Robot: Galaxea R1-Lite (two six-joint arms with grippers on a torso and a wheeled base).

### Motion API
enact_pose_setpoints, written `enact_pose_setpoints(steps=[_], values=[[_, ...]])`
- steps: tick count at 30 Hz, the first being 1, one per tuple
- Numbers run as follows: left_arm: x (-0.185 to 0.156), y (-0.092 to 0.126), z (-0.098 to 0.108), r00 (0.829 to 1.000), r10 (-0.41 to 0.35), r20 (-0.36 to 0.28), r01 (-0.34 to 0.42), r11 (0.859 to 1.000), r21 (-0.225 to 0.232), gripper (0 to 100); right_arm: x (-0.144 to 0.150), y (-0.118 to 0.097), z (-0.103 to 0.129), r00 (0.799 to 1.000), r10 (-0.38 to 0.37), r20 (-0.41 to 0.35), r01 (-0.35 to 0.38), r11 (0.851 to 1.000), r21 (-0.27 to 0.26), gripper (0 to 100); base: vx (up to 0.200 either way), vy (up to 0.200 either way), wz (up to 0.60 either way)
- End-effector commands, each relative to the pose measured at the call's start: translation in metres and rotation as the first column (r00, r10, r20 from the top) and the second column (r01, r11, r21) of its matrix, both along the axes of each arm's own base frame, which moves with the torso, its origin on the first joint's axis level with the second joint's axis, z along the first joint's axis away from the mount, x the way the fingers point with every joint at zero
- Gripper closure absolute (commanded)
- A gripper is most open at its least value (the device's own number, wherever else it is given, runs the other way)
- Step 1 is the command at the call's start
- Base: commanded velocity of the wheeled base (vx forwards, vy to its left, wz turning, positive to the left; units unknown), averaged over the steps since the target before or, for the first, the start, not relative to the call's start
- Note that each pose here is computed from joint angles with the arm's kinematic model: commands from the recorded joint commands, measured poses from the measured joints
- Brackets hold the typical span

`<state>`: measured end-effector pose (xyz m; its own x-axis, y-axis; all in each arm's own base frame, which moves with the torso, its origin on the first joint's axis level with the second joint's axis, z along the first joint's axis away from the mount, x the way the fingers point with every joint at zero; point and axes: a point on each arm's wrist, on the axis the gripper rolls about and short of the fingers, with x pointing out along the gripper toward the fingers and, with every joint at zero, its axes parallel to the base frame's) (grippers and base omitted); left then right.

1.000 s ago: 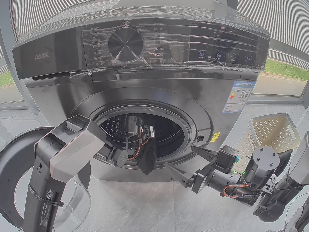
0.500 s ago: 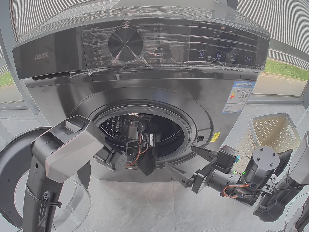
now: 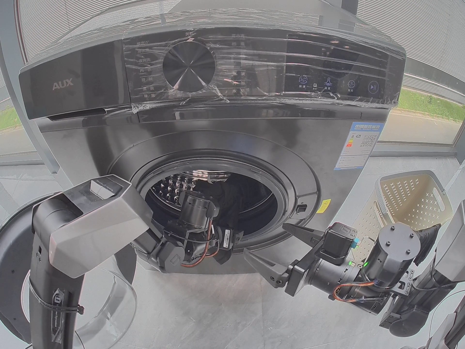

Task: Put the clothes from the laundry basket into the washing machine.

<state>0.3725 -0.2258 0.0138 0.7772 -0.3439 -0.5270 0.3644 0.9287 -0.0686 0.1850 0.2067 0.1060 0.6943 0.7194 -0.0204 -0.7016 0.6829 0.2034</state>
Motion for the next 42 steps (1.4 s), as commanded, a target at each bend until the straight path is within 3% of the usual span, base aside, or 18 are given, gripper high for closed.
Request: enact_pose_setpoints(steps=[1, 4, 5, 10, 15, 19, 25, 29, 36, 37, 42], values=[[0.002, 0.003, -0.017, 0.999, 0.008, -0.032, -0.007, 1.0, 0.019, 0, 0.0, -0.001, 0.001, 1.0, -0.002, 0.003, 0.002, 1.0, 0.003, 0, 0.0, 0.0, 0.0], [0.006, 0.005, -0.025, 0.999, 0.021, -0.036, -0.02, 0.999, 0.025, 0, 0.0, -0.001, 0.001, 1.0, -0.004, 0.001, 0.004, 1.0, 0.001, 0, 0.0, 0.0, 0.0], [0.008, 0.004, -0.026, 0.999, 0.022, -0.03, -0.021, 1.0, 0.022, 100, 0.0, -0.001, 0.001, 1.0, -0.004, 0.001, 0.004, 1.0, 0.001, 0, 0.0, 0.0, 0.0], [0.017, 0.004, -0.023, 0.999, 0.038, 0.002, -0.038, 0.999, 0.003, 100, 0.001, -0.002, 0.001, 1.0, -0.007, 0.002, 0.007, 1.0, 0.003, 0, 0.0, 0.0, 0.0], [0.031, 0.0, -0.007, 0.993, 0.08, 0.082, -0.076, 0.996, -0.043, 100, 0.002, -0.002, 0.001, 1.0, -0.009, 0.003, 0.009, 1.0, 0.003, 0, 0.0, 0.0, 0.0], [0.049, -0.007, 0.016, 0.974, 0.16, 0.162, -0.134, 0.978, -0.159, 100, 0.001, -0.002, 0.0, 1.0, -0.007, 0.0, 0.007, 1.0, 0.0, 0, 0.0, 0.0, 0.0], [0.07, -0.007, 0.028, 0.935, 0.225, 0.276, -0.158, 0.957, -0.244, 100, 0.001, -0.002, 0.0, 1.0, -0.007, 0.0, 0.007, 1.0, 0.0, 0, 0.0, 0.0, 0.0], [0.077, -0.008, 0.028, 0.918, 0.25, 0.309, -0.168, 0.949, -0.269, 100, 0.001, -0.002, 0.0, 1.0, -0.007, 0.0, 0.007, 1.0, 0.0, 0, 0.0, 0.0, 0.0], [0.078, -0.008, 0.027, 0.916, 0.25, 0.315, -0.167, 0.949, -0.267, 100, 0.001, -0.002, 0.001, 1.0, -0.009, 0.001, 0.009, 1.0, 0.001, 0, 0.0, 0.0, 0.0], [0.078, -0.008, 0.027, 0.916, 0.25, 0.315, -0.167, 0.949, -0.267, 0, 0.001, -0.002, 0.001, 1.0, -0.009, 0.001, 0.009, 1.0, 0.001, 0, 0.0, 0.0, 0.0], [0.078, -0.009, 0.025, 0.915, 0.25, 0.315, -0.165, 0.948, -0.272, 0, 0.001, -0.002, 0.001, 1.0, -0.007, 0.001, 0.007, 1.0, 0.001, 0, 0.0, 0.0, 0.0]])
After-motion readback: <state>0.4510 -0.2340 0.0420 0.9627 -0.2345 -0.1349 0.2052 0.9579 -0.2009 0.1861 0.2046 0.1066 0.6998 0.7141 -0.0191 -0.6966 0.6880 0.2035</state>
